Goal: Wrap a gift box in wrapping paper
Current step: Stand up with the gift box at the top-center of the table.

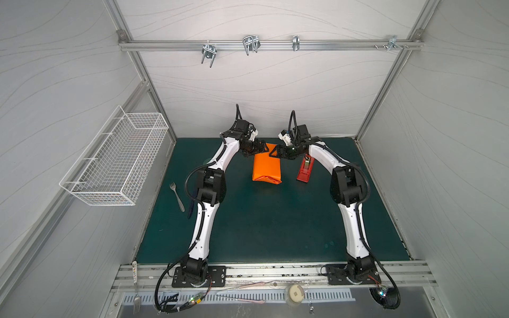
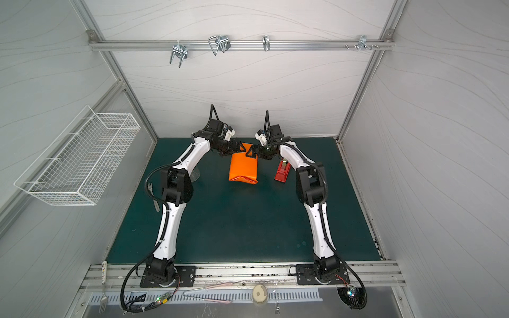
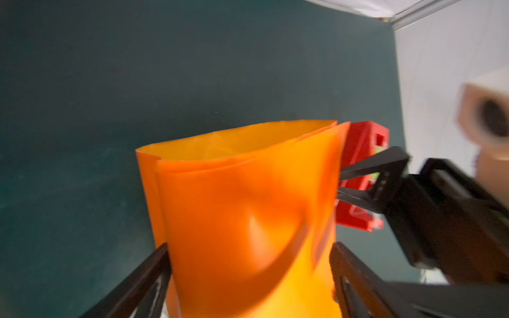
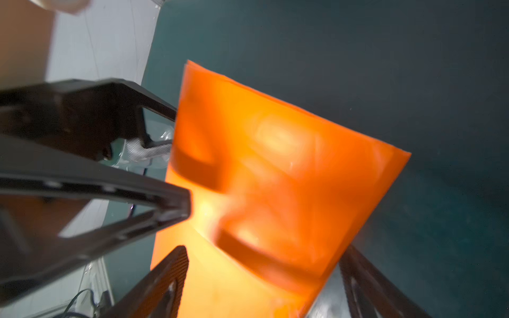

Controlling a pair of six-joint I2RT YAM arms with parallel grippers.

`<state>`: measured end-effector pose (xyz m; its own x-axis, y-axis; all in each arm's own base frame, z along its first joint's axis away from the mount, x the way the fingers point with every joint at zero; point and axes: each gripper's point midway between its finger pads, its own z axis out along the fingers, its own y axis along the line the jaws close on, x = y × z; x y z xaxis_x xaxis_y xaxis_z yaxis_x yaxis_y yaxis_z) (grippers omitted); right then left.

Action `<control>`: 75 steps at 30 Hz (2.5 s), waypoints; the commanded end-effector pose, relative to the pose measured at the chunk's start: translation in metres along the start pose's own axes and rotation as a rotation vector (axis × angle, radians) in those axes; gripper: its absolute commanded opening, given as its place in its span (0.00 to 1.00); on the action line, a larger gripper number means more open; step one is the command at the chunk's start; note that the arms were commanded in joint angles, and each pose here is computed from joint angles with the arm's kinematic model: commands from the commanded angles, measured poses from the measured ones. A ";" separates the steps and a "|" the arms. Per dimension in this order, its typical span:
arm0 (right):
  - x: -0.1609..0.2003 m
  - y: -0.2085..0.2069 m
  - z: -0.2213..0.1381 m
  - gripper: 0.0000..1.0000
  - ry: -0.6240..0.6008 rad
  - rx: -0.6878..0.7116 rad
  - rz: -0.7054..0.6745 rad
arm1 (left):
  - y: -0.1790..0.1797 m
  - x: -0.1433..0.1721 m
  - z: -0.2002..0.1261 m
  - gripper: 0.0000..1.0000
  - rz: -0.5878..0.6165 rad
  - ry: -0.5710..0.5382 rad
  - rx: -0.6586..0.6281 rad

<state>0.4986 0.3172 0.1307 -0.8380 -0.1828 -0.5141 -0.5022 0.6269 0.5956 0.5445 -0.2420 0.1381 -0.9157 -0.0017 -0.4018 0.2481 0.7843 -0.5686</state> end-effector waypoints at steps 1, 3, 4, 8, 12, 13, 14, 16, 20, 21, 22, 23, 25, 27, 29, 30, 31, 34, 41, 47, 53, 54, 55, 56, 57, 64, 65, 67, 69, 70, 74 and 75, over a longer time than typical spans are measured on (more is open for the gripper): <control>-0.015 0.050 -0.029 0.87 -0.069 -0.093 -0.120 | -0.055 -0.013 -0.034 0.90 0.090 -0.073 0.112; -0.013 0.055 -0.035 0.87 -0.084 -0.099 -0.138 | -0.058 -0.009 -0.038 0.90 0.099 -0.076 0.116; -0.012 0.057 -0.037 0.87 -0.090 -0.100 -0.150 | -0.059 -0.007 -0.038 0.90 0.103 -0.078 0.117; -0.007 0.068 -0.043 0.86 -0.102 -0.116 -0.188 | -0.060 0.000 -0.037 0.90 0.095 -0.062 0.119; 0.002 0.078 -0.046 0.86 -0.114 -0.117 -0.250 | -0.058 0.006 -0.039 0.90 0.105 -0.067 0.114; 0.005 0.078 -0.046 0.86 -0.113 -0.116 -0.261 | -0.057 0.007 -0.040 0.90 0.107 -0.071 0.111; 0.006 0.079 -0.047 0.86 -0.117 -0.117 -0.268 | -0.057 0.008 -0.040 0.90 0.107 -0.071 0.114; 0.009 0.081 -0.050 0.86 -0.129 -0.116 -0.294 | -0.057 0.012 -0.040 0.89 0.108 -0.072 0.118; 0.014 0.090 -0.054 0.85 -0.141 -0.128 -0.332 | -0.057 0.018 -0.040 0.83 0.105 -0.070 0.125; 0.016 0.092 -0.053 0.85 -0.137 -0.137 -0.341 | -0.058 0.019 -0.040 0.80 0.102 -0.068 0.131; 0.018 0.096 -0.052 0.84 -0.133 -0.145 -0.350 | -0.060 0.020 -0.040 0.79 0.105 -0.068 0.139; 0.019 0.098 -0.051 0.84 -0.131 -0.144 -0.357 | -0.062 0.021 -0.040 0.78 0.103 -0.065 0.146; 0.018 0.099 -0.051 0.83 -0.130 -0.145 -0.359 | -0.066 0.020 -0.042 0.79 0.100 -0.068 0.162; 0.018 0.100 -0.052 0.83 -0.131 -0.145 -0.356 | -0.070 0.019 -0.046 0.80 0.095 -0.073 0.176; 0.017 0.100 -0.053 0.83 -0.134 -0.136 -0.357 | -0.074 0.018 -0.049 0.81 0.100 -0.078 0.185; 0.017 0.099 -0.054 0.83 -0.136 -0.130 -0.358 | -0.076 0.018 -0.052 0.82 0.101 -0.083 0.187; 0.017 0.100 -0.056 0.83 -0.139 -0.126 -0.363 | -0.077 0.018 -0.054 0.83 0.101 -0.084 0.189; 0.017 0.101 -0.060 0.83 -0.150 -0.117 -0.379 | -0.081 0.019 -0.059 0.86 0.106 -0.088 0.199; 0.023 0.111 -0.068 0.82 -0.162 -0.125 -0.431 | -0.081 0.025 -0.063 0.85 0.120 -0.100 0.189; 0.038 0.123 -0.069 0.80 -0.162 -0.123 -0.519 | -0.074 0.041 -0.056 0.74 0.150 -0.100 0.136; 0.054 0.125 -0.066 0.79 -0.158 -0.120 -0.539 | -0.068 0.063 -0.047 0.62 0.192 -0.117 0.068; 0.057 0.127 -0.066 0.78 -0.159 -0.125 -0.542 | -0.067 0.064 -0.047 0.60 0.191 -0.126 0.061; 0.060 0.128 -0.065 0.78 -0.160 -0.126 -0.547 | -0.066 0.066 -0.047 0.59 0.195 -0.131 0.056; 0.063 0.129 -0.065 0.78 -0.158 -0.126 -0.550 | -0.067 0.067 -0.048 0.58 0.198 -0.137 0.052; 0.064 0.131 -0.066 0.78 -0.159 -0.126 -0.553 | -0.069 0.067 -0.049 0.57 0.203 -0.145 0.055; 0.066 0.136 -0.070 0.78 -0.165 -0.123 -0.563 | -0.085 0.072 -0.054 0.51 0.244 -0.154 0.054; 0.067 0.136 -0.070 0.78 -0.165 -0.122 -0.566 | -0.085 0.072 -0.055 0.51 0.248 -0.159 0.046; 0.067 0.136 -0.072 0.78 -0.169 -0.121 -0.575 | -0.086 0.071 -0.058 0.48 0.273 -0.180 0.025; 0.070 0.136 -0.072 0.78 -0.169 -0.121 -0.580 | -0.086 0.072 -0.059 0.45 0.302 -0.194 -0.003; 0.069 0.137 -0.073 0.78 -0.172 -0.123 -0.583 | -0.086 0.074 -0.058 0.44 0.316 -0.197 -0.014; 0.071 0.137 -0.070 0.78 -0.166 -0.121 -0.585 | -0.090 0.078 -0.060 0.37 0.377 -0.214 -0.055; 0.071 0.136 -0.070 0.78 -0.164 -0.120 -0.580 | -0.089 0.078 -0.061 0.36 0.378 -0.217 -0.061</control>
<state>0.3680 0.3238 0.1899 -0.4745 -0.3632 -0.8018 -0.8409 0.4563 0.2909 0.4255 -0.2666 0.1730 -0.7634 0.1572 -0.6266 0.4661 0.8056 -0.3658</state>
